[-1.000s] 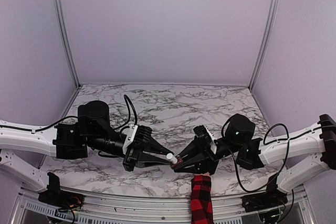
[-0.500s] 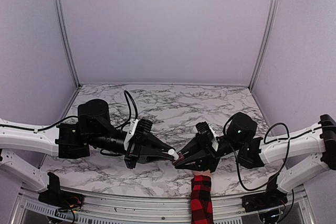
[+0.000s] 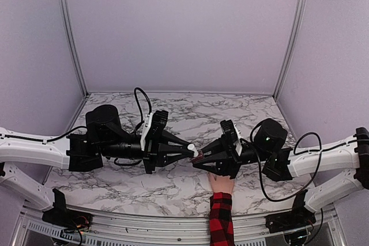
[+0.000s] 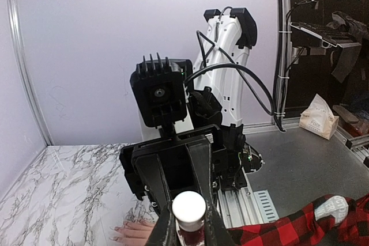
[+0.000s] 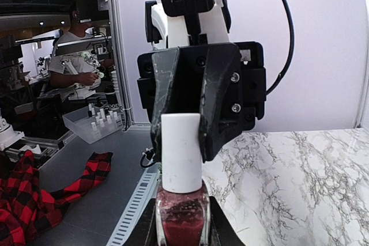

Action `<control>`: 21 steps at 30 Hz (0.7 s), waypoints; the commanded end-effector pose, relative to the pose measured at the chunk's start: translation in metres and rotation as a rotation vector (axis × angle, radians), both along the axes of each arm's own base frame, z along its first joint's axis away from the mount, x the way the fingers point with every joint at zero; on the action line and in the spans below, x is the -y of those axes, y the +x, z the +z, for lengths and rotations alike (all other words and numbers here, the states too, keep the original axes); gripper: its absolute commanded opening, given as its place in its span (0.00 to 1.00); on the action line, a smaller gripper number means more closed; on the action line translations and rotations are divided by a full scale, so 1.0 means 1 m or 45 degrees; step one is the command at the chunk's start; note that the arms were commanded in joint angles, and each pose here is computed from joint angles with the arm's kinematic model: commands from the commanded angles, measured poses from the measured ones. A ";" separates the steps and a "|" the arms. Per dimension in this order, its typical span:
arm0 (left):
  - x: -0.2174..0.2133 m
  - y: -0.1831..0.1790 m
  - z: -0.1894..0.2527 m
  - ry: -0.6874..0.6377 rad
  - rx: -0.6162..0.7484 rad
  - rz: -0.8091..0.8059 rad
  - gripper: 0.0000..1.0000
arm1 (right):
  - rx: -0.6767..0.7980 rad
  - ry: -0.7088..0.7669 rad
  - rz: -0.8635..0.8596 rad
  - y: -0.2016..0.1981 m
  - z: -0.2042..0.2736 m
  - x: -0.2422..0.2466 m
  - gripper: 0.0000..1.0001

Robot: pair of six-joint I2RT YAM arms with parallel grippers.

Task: Paint the nails
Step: Unscrew the cap of the nail polish bottle.

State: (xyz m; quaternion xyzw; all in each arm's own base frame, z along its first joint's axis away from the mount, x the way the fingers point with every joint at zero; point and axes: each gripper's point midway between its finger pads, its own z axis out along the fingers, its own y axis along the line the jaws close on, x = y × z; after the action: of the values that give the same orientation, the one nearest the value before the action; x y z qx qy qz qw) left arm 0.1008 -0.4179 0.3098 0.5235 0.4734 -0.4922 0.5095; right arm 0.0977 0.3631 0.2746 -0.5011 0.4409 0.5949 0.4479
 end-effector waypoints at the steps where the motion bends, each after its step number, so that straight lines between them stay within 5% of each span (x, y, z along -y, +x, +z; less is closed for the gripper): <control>1: 0.004 0.019 0.020 -0.099 -0.019 0.102 0.00 | 0.000 0.047 -0.180 0.028 0.017 -0.003 0.00; 21: 0.000 0.108 0.005 -0.133 -0.265 0.678 0.00 | -0.018 -0.025 -0.887 0.128 0.007 0.005 0.00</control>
State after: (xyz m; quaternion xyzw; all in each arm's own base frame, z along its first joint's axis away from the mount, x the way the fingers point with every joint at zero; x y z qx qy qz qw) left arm 0.1837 -0.4200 0.3067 0.3589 0.5963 -0.4450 0.5636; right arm 0.1857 0.3629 0.2729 -0.3875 0.5546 0.4599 0.5751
